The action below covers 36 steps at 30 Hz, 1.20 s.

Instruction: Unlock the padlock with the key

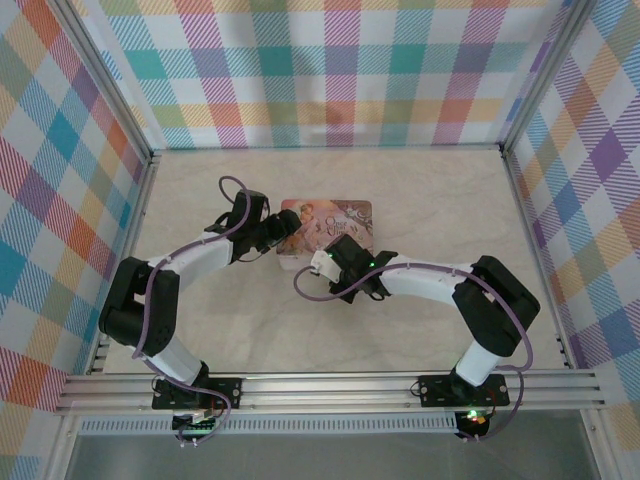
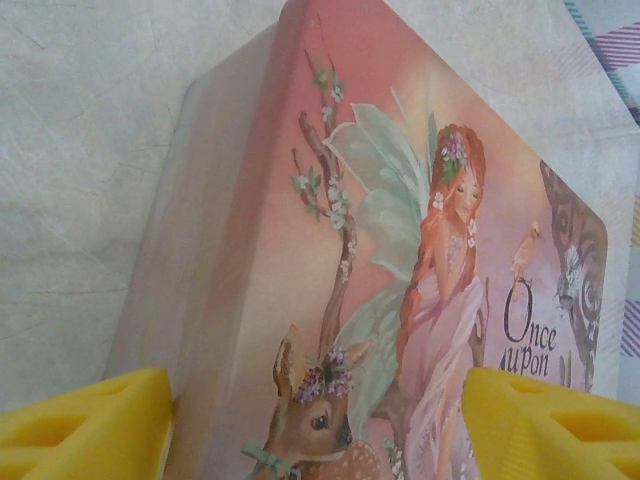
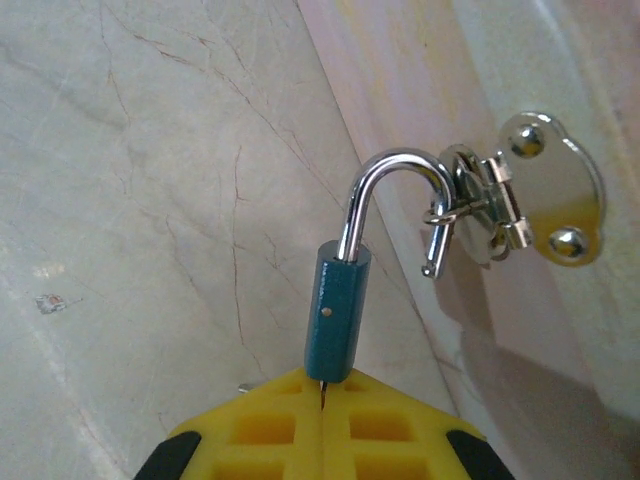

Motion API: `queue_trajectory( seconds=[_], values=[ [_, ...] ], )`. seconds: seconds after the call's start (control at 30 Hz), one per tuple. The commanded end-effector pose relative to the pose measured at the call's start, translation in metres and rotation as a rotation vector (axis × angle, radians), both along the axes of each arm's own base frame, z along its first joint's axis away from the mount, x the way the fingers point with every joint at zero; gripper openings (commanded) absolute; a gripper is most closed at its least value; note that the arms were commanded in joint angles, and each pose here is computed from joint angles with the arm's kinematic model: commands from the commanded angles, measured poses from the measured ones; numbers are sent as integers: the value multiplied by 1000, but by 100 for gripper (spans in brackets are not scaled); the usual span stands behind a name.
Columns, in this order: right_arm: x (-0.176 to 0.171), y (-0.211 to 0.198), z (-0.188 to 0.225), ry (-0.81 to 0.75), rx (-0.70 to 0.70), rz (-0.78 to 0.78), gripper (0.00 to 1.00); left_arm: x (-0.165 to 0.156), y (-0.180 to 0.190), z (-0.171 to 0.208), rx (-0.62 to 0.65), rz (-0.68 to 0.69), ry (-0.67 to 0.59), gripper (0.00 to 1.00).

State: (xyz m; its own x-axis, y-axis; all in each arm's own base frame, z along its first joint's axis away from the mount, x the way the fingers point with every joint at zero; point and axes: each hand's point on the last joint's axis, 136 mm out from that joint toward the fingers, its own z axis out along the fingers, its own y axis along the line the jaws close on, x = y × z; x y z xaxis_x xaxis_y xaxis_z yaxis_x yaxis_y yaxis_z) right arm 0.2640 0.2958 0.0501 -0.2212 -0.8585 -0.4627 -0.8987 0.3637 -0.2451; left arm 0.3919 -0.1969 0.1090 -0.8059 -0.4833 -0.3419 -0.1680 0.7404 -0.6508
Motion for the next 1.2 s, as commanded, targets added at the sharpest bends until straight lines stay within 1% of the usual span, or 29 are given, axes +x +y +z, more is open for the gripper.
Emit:
queue_trajectory(
  seconds=[0.0,0.07,0.27,0.47,0.67,0.8,1.17],
  values=[
    [16,29,20,-131,59,113,0,1,-16,7,-55,-32,-5,75],
    [18,31,19,-153,49,137,0,1,-17,6,-57,-31,-1,75],
    [22,41,26,-199,76,182,0,0,-20,3,-57,-29,4,75],
    [17,42,32,-188,103,177,0,-1,-13,5,-41,-1,0,76],
    [4,33,51,-160,182,101,0,-1,5,16,-23,50,-24,77],
    [-1,22,69,-161,234,34,0,-7,16,21,-12,75,-36,77],
    [-11,-12,111,-164,338,-144,0,-44,36,35,15,89,-61,78]
  ],
)
